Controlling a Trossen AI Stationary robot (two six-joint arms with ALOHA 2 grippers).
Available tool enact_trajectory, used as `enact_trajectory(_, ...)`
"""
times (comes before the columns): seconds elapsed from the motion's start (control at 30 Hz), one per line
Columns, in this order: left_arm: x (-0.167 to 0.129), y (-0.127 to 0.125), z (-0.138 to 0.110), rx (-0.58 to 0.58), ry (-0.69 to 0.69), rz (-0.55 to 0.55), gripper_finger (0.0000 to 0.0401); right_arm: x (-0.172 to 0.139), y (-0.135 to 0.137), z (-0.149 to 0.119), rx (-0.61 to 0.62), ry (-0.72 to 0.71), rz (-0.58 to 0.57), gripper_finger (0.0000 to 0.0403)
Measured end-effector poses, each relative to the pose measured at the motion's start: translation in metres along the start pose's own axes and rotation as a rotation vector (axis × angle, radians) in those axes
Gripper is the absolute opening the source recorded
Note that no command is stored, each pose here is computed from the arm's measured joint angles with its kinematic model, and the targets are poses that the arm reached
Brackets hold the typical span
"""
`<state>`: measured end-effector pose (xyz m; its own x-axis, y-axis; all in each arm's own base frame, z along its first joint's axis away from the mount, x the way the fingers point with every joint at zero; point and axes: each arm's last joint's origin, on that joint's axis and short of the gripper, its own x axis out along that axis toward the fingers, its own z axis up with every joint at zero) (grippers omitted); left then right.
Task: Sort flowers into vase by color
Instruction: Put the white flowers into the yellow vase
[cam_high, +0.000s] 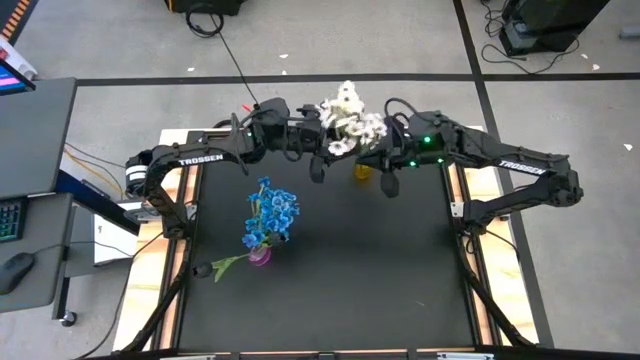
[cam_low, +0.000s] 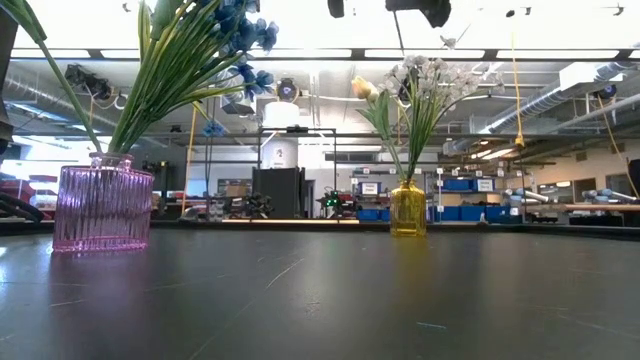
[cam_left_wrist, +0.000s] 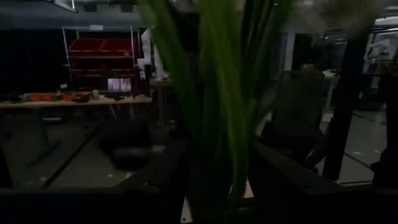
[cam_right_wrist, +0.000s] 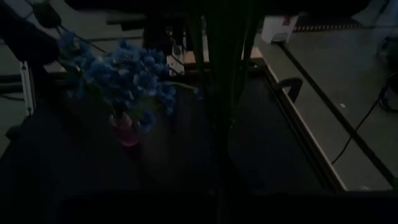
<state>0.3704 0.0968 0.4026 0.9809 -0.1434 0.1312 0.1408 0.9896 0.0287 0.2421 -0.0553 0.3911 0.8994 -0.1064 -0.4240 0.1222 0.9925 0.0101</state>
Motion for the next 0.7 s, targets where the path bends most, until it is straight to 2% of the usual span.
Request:
enact_trajectory(0.4,-0.0038,0.0077,-0.0023,-0.008,0.025,-0.008,0.0162,-0.0003,0.0002,-0.0064,0.025,0.066,0.0,0.0012)
enact_trajectory(0.7,-0.0038,0.0077,-0.0035,-0.014,0.037,-0.008,0.0159,-0.0009,0.0001,-0.0062,0.029,0.064,-0.008,0.0012)
